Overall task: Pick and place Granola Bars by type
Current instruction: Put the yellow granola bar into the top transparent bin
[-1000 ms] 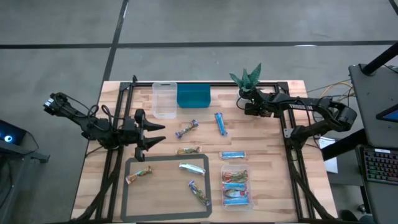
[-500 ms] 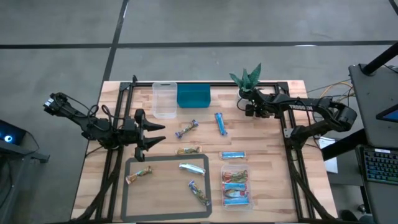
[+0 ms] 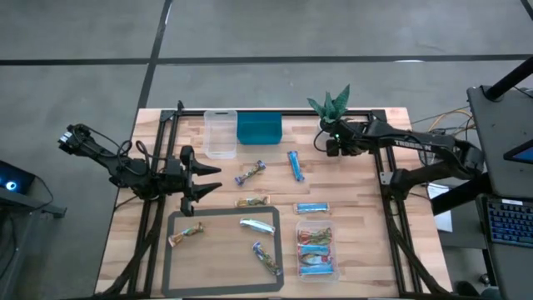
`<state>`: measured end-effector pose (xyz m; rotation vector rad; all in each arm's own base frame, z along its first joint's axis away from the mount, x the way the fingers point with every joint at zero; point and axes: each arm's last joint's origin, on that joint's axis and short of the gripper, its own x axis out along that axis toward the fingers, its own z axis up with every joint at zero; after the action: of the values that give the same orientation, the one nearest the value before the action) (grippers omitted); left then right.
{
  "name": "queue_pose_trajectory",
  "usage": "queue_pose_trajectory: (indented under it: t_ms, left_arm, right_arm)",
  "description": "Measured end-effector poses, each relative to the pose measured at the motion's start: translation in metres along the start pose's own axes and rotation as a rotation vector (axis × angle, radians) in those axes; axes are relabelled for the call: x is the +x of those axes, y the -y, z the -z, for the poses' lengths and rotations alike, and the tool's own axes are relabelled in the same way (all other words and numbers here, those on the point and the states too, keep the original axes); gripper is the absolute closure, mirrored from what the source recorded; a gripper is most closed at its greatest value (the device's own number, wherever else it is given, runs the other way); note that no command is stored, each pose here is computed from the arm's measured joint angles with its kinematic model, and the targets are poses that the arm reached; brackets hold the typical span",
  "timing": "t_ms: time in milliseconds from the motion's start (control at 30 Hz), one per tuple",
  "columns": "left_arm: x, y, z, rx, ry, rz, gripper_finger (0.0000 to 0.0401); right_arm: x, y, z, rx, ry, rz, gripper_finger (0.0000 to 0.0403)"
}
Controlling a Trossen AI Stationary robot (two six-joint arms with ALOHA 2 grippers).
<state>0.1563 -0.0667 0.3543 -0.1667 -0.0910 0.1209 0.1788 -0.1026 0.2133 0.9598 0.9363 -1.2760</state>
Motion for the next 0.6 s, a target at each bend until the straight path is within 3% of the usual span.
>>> queue_pose_trajectory:
  t_ms: [233,600]
  left_arm:
    - [0.000,0.000,0.000,0.008,0.000,0.000,0.0224]
    - [0.000,0.000,0.000,0.006,0.001,0.001,0.0224]
  right_arm:
    - [-0.033,-0.011,0.003,-0.045,0.014,-0.002,0.0395]
    - [-0.032,-0.012,0.013,-0.031,0.007,0.011,0.0395]
